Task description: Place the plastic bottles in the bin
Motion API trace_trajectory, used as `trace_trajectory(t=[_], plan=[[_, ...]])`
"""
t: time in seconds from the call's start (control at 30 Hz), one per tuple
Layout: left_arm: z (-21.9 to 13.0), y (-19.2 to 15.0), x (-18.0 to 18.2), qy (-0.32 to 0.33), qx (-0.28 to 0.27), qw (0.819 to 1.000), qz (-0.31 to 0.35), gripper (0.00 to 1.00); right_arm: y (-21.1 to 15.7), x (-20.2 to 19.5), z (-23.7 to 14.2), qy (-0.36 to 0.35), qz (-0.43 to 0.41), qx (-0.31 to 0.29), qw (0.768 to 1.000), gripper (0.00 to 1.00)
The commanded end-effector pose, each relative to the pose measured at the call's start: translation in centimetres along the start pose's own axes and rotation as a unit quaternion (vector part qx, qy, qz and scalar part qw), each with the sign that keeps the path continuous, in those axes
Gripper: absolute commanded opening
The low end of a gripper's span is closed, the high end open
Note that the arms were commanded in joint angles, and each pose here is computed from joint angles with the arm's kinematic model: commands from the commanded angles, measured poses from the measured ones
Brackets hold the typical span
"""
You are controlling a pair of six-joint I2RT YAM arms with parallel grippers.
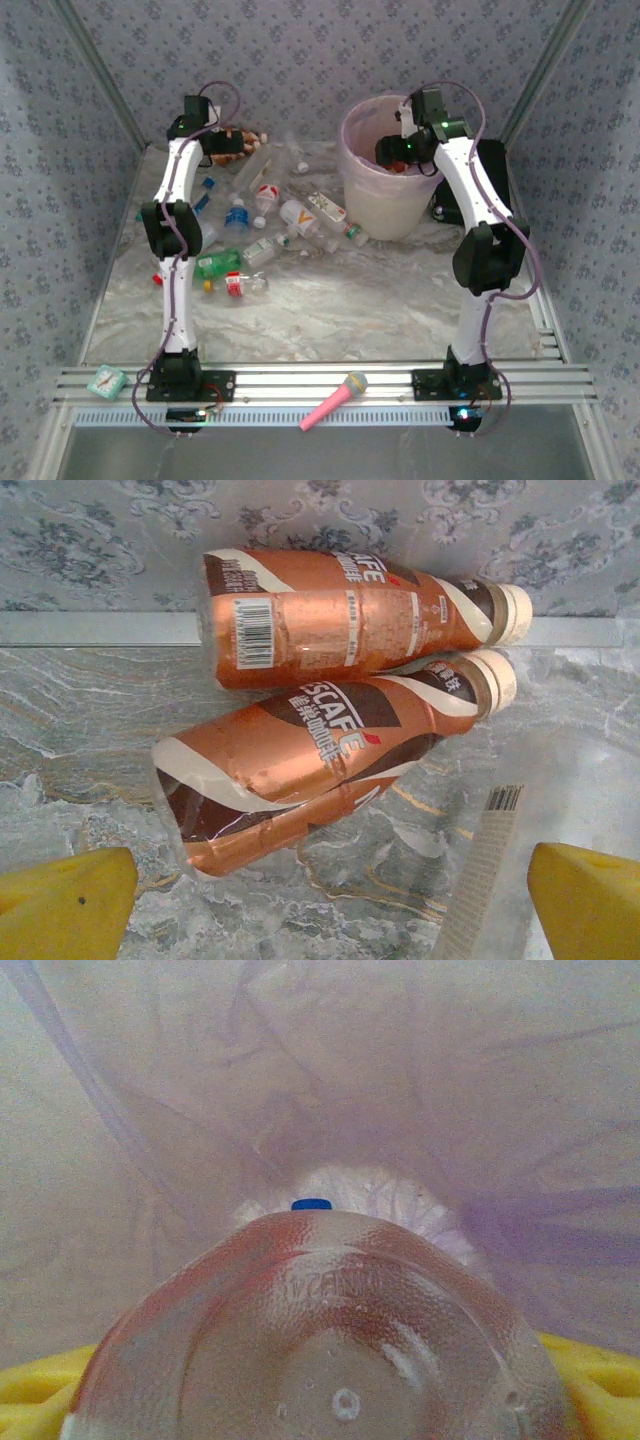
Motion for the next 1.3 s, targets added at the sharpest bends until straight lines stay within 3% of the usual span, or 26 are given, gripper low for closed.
trace_trajectory(t=[0.0, 0.13, 0.37, 0.67, 0.9, 1.27], plan=[[0.3, 0.4, 0.7, -0.014, -0.005, 1.000, 0.019, 1.00, 0.9, 0.2, -2.5, -0.005, -0.013, -0.015, 1.000, 0.88], [1.4, 0.1, 0.9, -0.024, -0.006, 0.999, 0.033, 1.00, 1.0, 0.6, -3.6, -0.002, -0.017, -0.017, 1.000, 0.97], [3.3, 1.0, 1.0, -0.048, -0.049, 0.996, 0.059, 1.00, 0.4, 1.0, -7.0, -0.001, -0.016, -0.027, 0.999, 0.98], [6.2, 0.6, 2.4, -0.075, -0.069, 0.995, -0.003, 1.00, -2.0, 1.3, -11.0, -0.026, -0.010, -0.051, 0.998, 0.97], [6.6, -0.7, 2.0, -0.127, -0.021, 0.991, -0.025, 0.96, -3.4, 0.9, -12.8, -0.040, 0.002, -0.063, 0.997, 0.97], [2.0, -2.9, -1.0, -0.194, 0.087, 0.977, -0.010, 0.87, -4.3, 0.7, -13.5, -0.040, 0.011, -0.071, 0.997, 0.96]])
Point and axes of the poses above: each hand's point on the last joint's axis, 136 mm out from that joint toward the fingers, its own z axis out along the fingers, its own x axis along the line the jaws close on, y = z × x, the point moved 9 cm from there along -z, back along the fingers, and after that the axes turned 10 degrees about -z, right-handed, at the moved point
